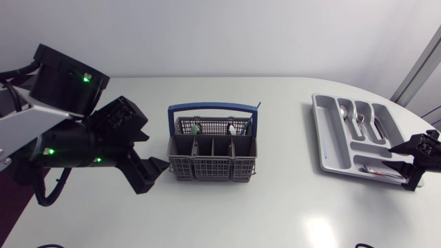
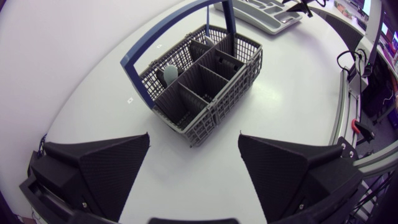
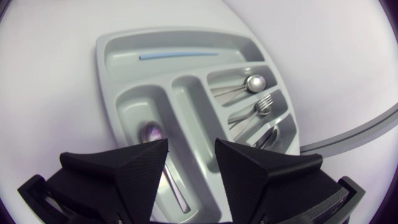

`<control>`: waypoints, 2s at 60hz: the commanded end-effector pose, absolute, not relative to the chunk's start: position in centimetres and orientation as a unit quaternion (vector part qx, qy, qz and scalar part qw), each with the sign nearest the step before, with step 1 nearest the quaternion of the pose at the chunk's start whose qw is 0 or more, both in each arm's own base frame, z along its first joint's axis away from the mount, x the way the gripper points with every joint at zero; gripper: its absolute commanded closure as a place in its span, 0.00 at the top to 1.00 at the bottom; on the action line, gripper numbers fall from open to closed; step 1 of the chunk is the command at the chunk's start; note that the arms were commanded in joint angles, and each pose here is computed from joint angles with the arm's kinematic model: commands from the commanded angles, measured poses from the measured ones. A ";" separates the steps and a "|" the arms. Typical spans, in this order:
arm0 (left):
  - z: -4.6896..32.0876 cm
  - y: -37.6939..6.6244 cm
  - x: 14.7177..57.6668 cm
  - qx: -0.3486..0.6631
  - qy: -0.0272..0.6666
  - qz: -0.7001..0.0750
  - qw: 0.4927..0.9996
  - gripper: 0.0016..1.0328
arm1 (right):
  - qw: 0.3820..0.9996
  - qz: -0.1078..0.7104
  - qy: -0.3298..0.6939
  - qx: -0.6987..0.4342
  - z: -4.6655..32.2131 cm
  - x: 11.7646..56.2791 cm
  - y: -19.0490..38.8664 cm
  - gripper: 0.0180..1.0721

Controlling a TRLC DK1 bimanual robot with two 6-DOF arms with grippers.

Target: Sort the cutlery from the basket into the organizer compartments.

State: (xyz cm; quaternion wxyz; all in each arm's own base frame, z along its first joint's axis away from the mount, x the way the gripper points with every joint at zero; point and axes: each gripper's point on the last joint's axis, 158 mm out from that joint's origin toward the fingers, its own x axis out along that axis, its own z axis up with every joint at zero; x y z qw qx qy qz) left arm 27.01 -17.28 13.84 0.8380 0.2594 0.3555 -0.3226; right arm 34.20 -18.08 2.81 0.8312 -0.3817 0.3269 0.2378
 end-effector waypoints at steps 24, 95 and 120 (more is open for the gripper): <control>8.6 -16.5 26.2 0.276 0.364 -0.324 0.829 0.94 | 0.875 0.298 0.245 -0.292 11.6 35.9 1.0 0.67; 1.9 -16.5 30.5 0.263 0.420 -0.296 0.816 0.10 | 0.850 0.419 0.305 -0.093 11.6 41.4 20.9 0.06; 3.0 -15.3 36.6 0.249 0.397 -0.263 0.843 0.11 | 0.812 0.461 0.338 -0.120 11.1 33.4 22.9 0.05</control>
